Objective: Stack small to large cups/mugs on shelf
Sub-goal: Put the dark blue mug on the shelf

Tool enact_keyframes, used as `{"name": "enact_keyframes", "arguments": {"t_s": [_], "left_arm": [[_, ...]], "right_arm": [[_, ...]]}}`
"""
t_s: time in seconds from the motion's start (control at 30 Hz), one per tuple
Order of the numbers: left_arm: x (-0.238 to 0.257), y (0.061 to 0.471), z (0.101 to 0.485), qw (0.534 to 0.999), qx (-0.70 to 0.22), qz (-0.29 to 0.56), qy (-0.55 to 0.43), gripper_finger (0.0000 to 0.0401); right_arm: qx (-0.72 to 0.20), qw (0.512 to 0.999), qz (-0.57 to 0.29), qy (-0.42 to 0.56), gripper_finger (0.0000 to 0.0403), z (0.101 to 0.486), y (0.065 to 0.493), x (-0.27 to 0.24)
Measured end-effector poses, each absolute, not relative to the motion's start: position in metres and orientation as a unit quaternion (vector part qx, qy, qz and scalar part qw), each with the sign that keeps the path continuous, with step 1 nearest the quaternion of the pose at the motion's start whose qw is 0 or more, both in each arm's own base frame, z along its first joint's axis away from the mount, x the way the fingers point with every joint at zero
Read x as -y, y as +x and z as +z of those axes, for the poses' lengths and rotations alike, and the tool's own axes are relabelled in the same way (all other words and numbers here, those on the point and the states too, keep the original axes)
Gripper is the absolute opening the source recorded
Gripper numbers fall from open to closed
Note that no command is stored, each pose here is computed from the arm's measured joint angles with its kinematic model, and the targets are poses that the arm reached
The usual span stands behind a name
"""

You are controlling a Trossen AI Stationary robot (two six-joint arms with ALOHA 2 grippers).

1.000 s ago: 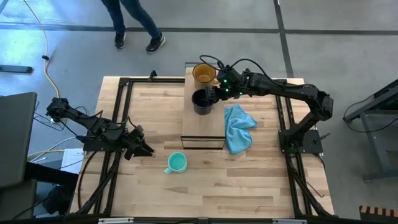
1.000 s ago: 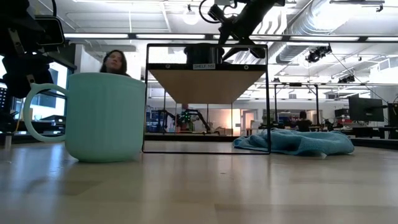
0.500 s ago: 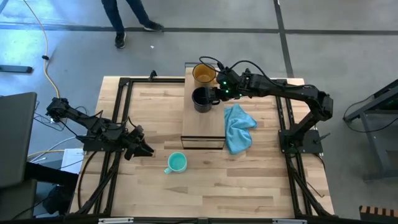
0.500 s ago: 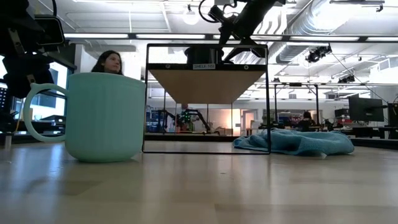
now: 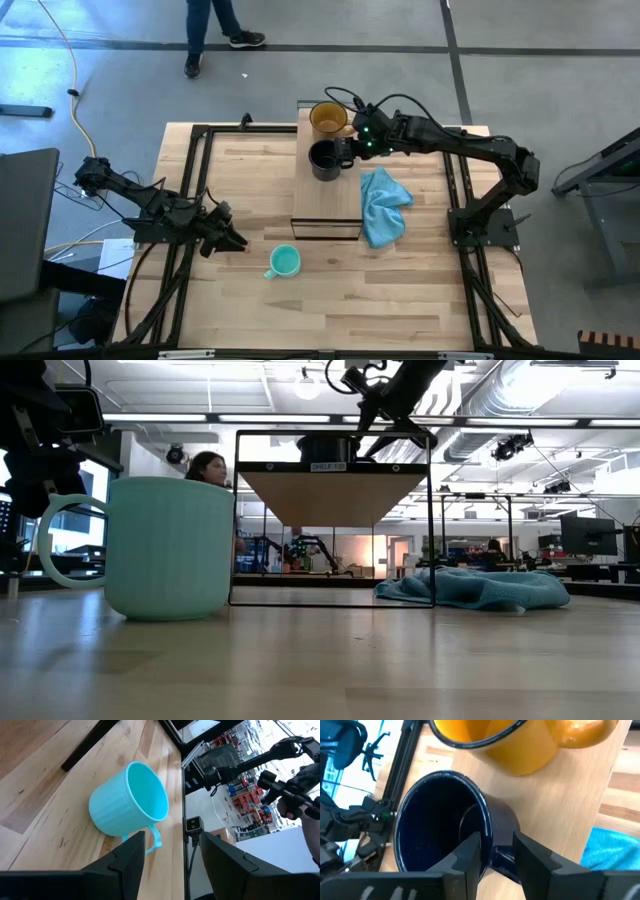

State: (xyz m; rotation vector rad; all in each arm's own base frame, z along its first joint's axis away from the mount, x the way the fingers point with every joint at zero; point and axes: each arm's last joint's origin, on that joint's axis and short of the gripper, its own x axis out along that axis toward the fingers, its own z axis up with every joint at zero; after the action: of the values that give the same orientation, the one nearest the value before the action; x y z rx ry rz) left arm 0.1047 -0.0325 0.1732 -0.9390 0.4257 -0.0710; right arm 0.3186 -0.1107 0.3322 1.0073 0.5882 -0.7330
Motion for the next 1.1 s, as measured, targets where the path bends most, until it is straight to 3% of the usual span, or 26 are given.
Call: {"name": "enact_keyframes", "arguments": {"t_s": [0.43,1.1], "left_arm": [[0.0319,0.1048,0.1731,0.871,-0.199,-0.026,-0.448,0.0179],[0.0319,0.1048,0.1732,0.870,-0.199,-0.025,-0.451,0.0179]], "right_arm": [[-0.290,0.787,-0.314,0.445,0.0056,0.3320,0.3188,0.1095],[-0.307,0.810,-0.287,0.410,0.0055,0.3324,0.3189,0.1106]]}}
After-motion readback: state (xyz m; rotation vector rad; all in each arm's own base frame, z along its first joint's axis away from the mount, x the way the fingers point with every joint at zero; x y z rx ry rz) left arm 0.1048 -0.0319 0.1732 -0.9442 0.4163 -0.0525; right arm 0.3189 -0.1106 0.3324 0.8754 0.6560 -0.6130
